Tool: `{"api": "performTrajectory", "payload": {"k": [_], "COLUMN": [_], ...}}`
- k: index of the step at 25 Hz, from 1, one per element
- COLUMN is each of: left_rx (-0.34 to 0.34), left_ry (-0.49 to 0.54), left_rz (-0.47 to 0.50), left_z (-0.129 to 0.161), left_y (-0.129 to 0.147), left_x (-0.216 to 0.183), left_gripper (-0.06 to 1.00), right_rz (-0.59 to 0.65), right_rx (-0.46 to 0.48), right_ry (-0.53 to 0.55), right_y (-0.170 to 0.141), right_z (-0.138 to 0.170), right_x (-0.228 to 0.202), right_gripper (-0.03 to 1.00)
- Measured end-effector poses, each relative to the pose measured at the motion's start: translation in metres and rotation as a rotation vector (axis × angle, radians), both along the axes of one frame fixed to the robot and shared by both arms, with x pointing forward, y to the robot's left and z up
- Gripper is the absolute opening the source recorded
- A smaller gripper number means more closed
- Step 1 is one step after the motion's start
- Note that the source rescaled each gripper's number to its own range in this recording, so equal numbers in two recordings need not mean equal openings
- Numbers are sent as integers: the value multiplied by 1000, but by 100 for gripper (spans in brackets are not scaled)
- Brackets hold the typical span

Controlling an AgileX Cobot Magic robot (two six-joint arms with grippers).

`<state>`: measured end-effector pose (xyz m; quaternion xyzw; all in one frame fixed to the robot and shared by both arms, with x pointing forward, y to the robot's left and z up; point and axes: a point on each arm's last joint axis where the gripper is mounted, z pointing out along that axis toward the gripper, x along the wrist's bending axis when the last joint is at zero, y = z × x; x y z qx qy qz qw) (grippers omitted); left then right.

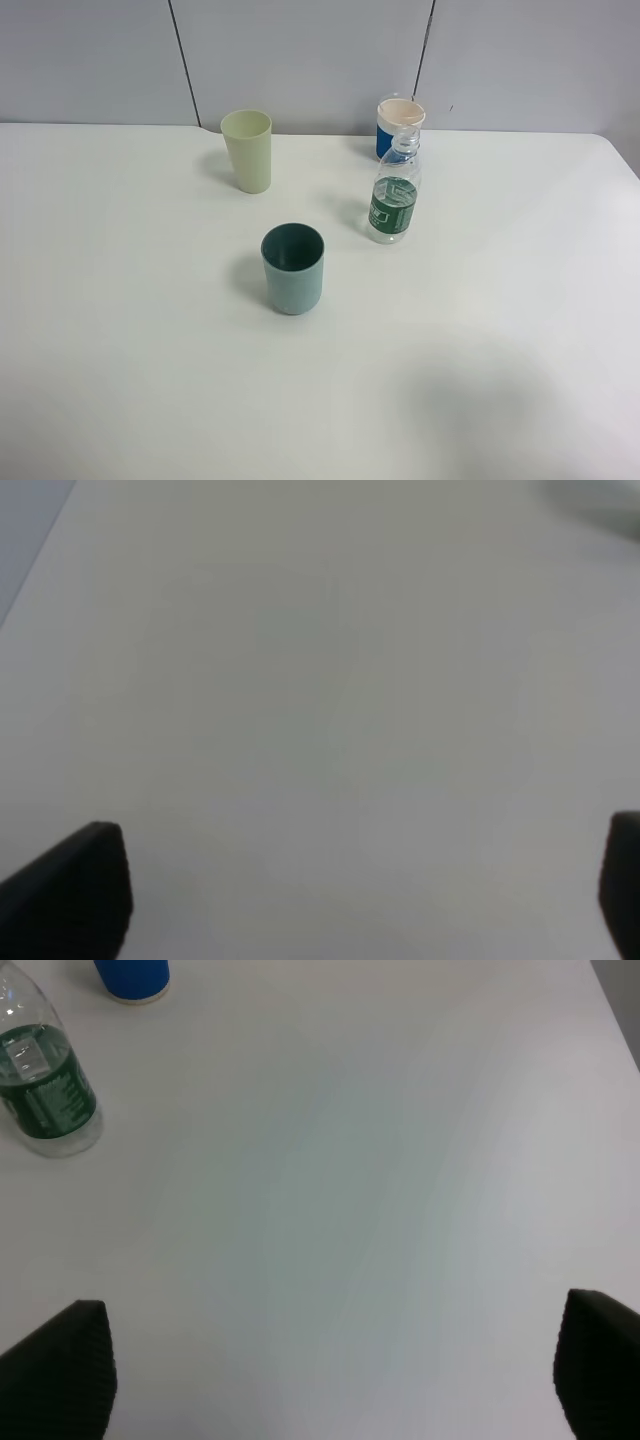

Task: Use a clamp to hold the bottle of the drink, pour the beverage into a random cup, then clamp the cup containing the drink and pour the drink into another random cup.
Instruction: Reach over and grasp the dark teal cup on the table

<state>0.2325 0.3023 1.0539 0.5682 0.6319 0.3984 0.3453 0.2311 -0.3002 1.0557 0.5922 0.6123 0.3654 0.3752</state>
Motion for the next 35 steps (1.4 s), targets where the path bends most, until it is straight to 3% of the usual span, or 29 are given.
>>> {"api": "performTrajectory", "payload": {"k": [13,35], "left_rx": [0,0], "left_ry": [0,0], "left_rz": [0,0], "left_z": [0,0], "left_y": [0,0], "left_x": [0,0], "left_gripper": [81,81], "right_rz": [-69,-70], "right_rx": [-4,-4], "right_ry": [8,8], "right_y": [0,0], "right_z": [-3,-3], "right_x": [1,1], "right_gripper": [70,70]}}
